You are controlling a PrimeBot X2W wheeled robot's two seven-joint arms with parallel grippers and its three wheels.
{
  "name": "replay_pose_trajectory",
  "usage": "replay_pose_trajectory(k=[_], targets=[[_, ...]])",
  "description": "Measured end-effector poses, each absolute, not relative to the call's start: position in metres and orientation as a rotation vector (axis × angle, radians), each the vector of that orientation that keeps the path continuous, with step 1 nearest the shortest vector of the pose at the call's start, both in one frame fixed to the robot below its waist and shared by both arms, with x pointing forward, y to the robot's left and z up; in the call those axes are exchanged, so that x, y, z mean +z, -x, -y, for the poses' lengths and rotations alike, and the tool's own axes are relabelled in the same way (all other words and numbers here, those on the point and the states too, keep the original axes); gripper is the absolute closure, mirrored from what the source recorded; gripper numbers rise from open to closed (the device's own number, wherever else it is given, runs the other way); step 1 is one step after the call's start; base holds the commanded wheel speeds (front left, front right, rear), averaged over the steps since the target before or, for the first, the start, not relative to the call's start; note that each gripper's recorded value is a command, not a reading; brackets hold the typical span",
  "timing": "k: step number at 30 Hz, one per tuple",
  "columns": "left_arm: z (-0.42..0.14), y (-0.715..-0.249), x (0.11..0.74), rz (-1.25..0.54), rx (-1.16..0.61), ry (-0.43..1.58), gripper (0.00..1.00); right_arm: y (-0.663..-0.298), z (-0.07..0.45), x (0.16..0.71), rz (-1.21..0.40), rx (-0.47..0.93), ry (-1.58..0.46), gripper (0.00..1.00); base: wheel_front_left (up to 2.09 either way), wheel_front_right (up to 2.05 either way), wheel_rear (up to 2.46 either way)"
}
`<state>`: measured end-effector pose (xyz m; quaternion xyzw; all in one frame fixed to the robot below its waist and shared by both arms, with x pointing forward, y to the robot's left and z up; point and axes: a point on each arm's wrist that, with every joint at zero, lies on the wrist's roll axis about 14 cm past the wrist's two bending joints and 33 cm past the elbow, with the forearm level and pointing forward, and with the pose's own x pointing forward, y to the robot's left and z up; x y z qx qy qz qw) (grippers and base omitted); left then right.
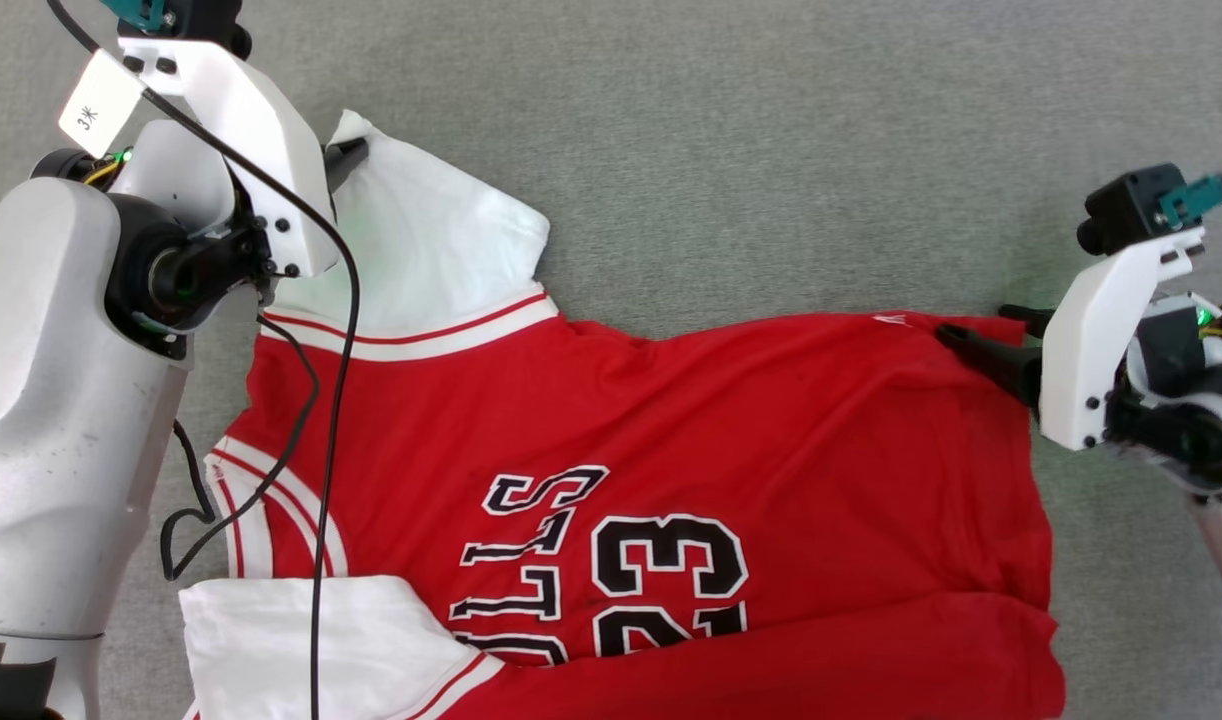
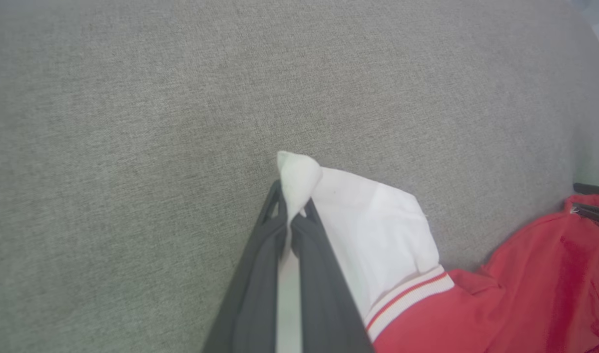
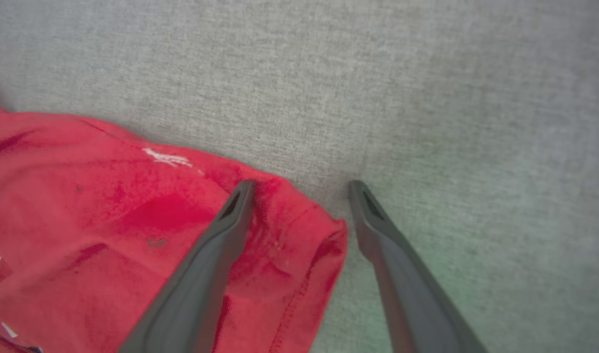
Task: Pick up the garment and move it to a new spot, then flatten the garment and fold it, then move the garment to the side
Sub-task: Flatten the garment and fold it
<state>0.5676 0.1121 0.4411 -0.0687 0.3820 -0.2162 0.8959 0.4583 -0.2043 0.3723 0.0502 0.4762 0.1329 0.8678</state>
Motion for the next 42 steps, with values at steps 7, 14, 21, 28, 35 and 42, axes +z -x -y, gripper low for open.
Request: replay_pose_trajectory(k=[7, 14, 21, 28, 35, 42], targets=[[-0.123, -0.567, 0.437, -0.776, -0.425, 0.145, 1.0, -0.456, 0.207, 0.356, -1.162, 0.292, -0.054, 1.0, 0.0, 0.0, 0.0], [-0.137, -0.568, 0.454, -0.68, -0.387, 0.154, 1.0, -0.48, 0.201, 0.385, -1.006, 0.299, -0.064, 1.0, 0.0, 0.0, 0.0], [-0.161, -0.552, 0.477, -0.585, -0.325, 0.207, 1.0, -0.496, 0.207, 0.435, -0.784, 0.271, -0.048, 1.0, 0.0, 0.0, 0.0], [-0.185, -0.51, 0.482, -0.532, -0.248, 0.278, 1.0, -0.463, 0.209, 0.445, -0.715, 0.259, -0.059, 1.0, 0.0, 0.0, 0.0], [-0.197, -0.442, 0.464, -0.558, -0.181, 0.337, 1.0, -0.418, 0.205, 0.443, -0.67, 0.25, -0.108, 1.0, 0.0, 0.0, 0.0], [-0.212, -0.376, 0.44, -0.626, -0.085, 0.369, 1.0, -0.374, 0.207, 0.426, -0.689, 0.219, -0.165, 1.0, 0.0, 0.0, 0.0]])
